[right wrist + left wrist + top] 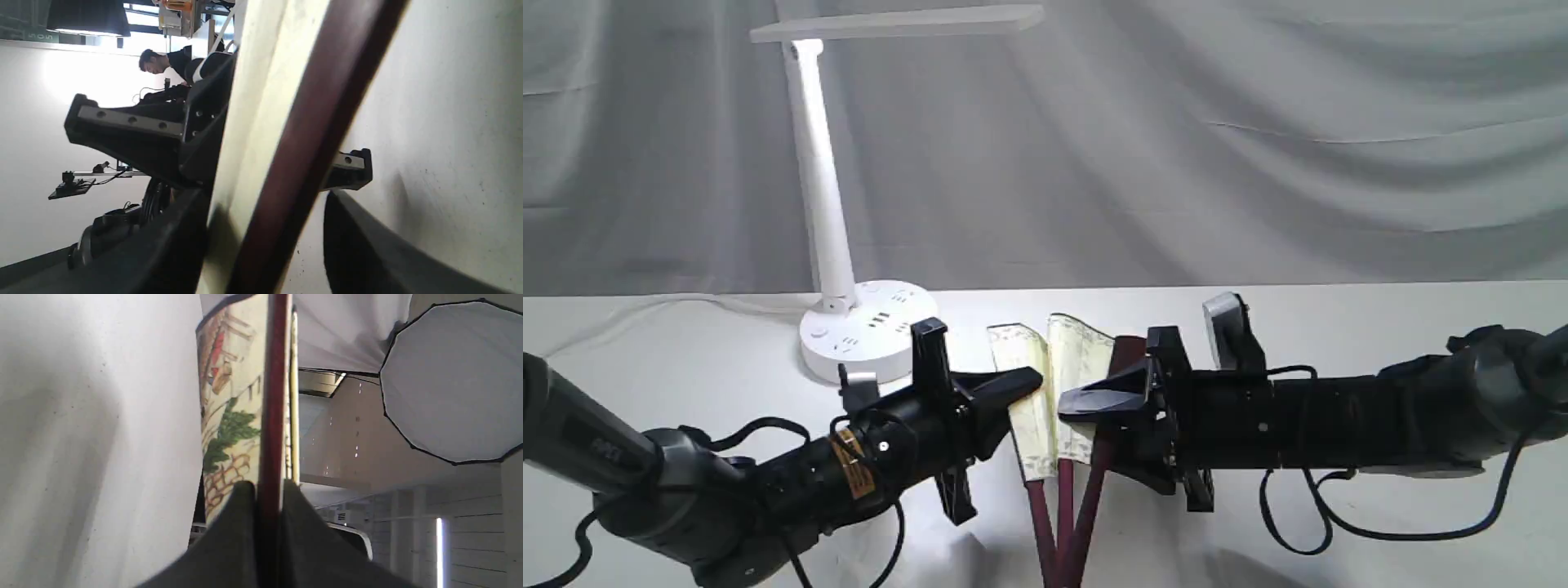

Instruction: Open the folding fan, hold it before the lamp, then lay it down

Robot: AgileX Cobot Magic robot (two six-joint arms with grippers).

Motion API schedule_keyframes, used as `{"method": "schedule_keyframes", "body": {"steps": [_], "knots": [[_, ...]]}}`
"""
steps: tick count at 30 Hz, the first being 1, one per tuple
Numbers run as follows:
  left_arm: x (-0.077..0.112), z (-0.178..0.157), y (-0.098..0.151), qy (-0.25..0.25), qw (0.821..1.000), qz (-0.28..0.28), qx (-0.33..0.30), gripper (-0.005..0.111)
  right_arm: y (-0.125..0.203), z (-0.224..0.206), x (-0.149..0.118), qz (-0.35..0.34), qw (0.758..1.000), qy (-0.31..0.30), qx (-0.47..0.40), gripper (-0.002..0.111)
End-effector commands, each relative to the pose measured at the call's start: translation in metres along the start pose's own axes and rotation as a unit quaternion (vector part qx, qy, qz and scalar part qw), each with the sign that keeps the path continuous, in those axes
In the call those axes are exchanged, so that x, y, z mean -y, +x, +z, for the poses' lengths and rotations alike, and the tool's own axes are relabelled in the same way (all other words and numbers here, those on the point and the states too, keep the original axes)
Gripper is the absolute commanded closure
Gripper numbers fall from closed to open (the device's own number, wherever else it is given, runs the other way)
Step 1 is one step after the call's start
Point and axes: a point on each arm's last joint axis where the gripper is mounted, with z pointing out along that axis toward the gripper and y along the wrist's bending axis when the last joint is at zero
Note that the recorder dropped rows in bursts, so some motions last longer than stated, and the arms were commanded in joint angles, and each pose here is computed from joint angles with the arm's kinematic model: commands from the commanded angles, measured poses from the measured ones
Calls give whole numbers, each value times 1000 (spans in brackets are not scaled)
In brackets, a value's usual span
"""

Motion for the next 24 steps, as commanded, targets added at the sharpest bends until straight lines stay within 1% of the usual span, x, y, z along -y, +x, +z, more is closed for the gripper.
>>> {"method": "schedule_keyframes", "body": {"steps": [1,7,14,19,21,24], "knots": [[9,2,3,17,1000,3,-11,107,-3,-2,1,-5,1000,8,9,63],[8,2,6,9,1000,10,-26,107,-8,-9,5,-3,1000,20,24,63],[7,2,7,6,999,12,-32,107,-15,-21,8,2,999,21,41,63],[6,2,9,2,999,16,-40,107,-16,-22,9,2,999,21,42,64],[6,2,10,0,999,18,-45,107,-18,-22,6,-4,999,17,42,64],[6,2,10,-1,999,18,-46,107,-25,-21,-4,-19,999,-4,38,64]]}}
